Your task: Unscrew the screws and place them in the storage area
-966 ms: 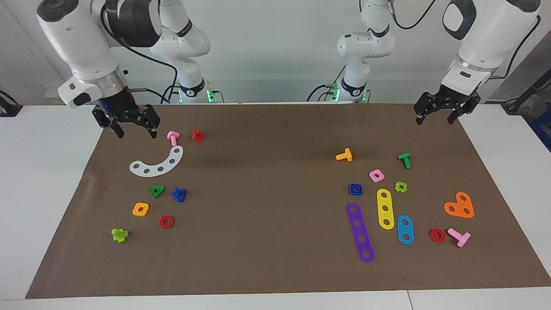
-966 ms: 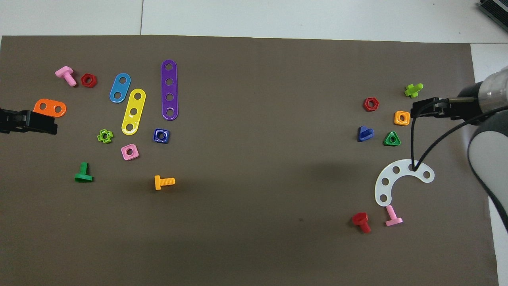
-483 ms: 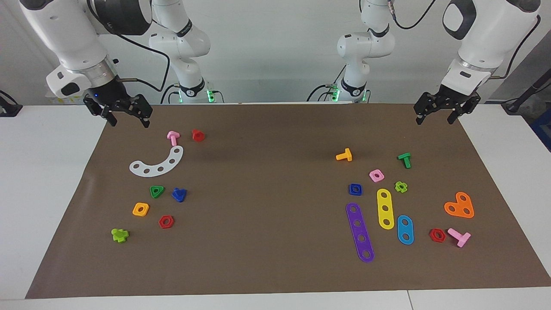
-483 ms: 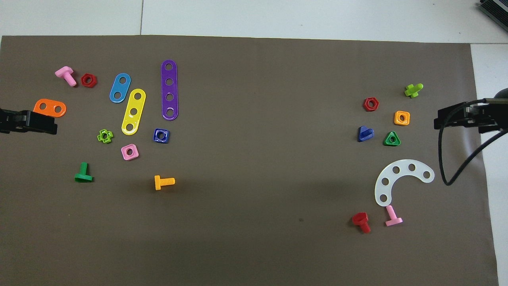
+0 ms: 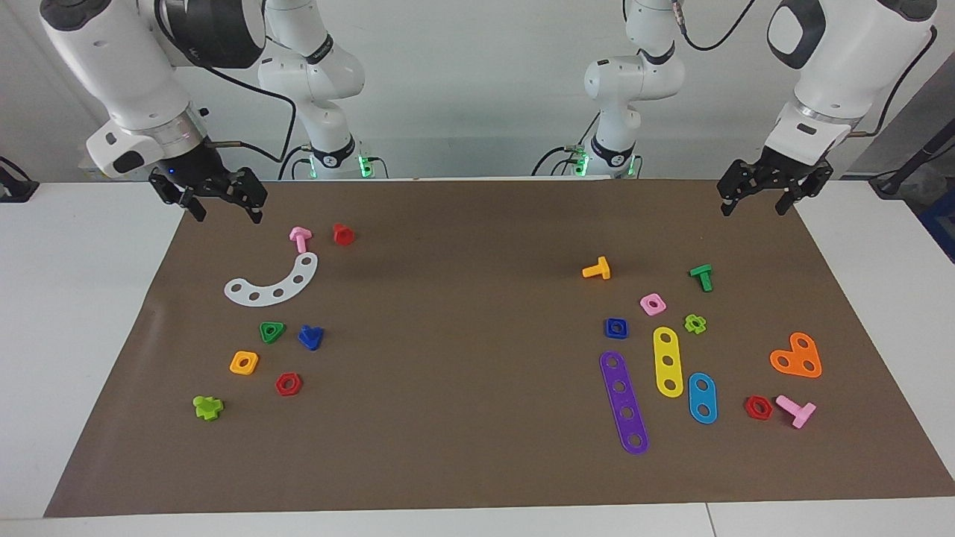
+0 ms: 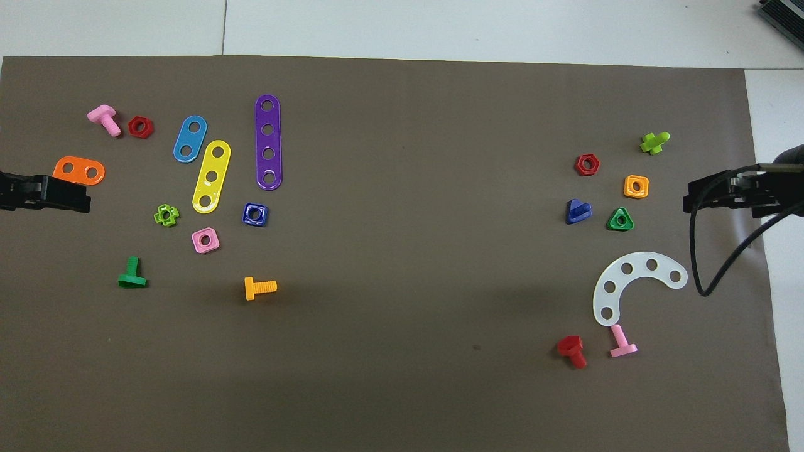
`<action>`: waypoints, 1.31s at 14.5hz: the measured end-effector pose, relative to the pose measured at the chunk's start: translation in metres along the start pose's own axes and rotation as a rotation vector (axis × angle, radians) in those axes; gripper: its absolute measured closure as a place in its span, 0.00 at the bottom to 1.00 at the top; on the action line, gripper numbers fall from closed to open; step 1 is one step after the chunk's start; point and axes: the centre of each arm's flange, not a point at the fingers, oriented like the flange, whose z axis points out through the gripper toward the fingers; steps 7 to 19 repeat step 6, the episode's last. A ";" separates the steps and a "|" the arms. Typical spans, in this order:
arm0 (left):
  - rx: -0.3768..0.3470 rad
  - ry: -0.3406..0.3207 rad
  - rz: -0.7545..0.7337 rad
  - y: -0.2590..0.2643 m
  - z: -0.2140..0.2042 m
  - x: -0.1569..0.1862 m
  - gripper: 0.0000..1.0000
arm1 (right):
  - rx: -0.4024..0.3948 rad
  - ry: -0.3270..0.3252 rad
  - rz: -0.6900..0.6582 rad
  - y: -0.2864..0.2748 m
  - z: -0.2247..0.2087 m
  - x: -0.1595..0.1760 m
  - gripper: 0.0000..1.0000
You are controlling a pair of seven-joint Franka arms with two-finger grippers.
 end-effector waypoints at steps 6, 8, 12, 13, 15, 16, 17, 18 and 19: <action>-0.002 -0.002 0.009 0.001 0.001 0.000 0.00 | 0.000 -0.005 -0.002 0.000 0.000 -0.001 0.00; -0.002 -0.002 0.009 0.001 0.001 0.000 0.00 | 0.000 -0.005 -0.002 0.000 0.000 -0.001 0.00; -0.002 -0.002 0.009 0.001 0.001 0.000 0.00 | 0.000 -0.005 -0.002 0.000 0.000 -0.001 0.00; -0.002 -0.002 0.009 0.001 0.001 0.000 0.00 | 0.000 -0.005 -0.002 0.000 0.000 -0.001 0.00; -0.002 -0.002 0.009 0.001 0.001 0.000 0.00 | 0.000 -0.005 -0.002 0.000 0.000 -0.001 0.00; -0.002 -0.002 0.009 0.001 0.001 0.000 0.00 | 0.000 -0.005 -0.002 0.000 0.000 -0.001 0.00; -0.002 -0.002 0.009 0.001 0.001 0.000 0.00 | 0.000 -0.005 -0.002 0.000 0.000 -0.001 0.00; -0.002 -0.002 0.009 0.001 0.001 0.000 0.00 | 0.000 -0.005 -0.002 0.000 0.000 -0.001 0.00; -0.002 -0.002 0.009 0.001 0.001 0.000 0.00 | 0.000 -0.005 -0.002 0.000 0.000 -0.001 0.00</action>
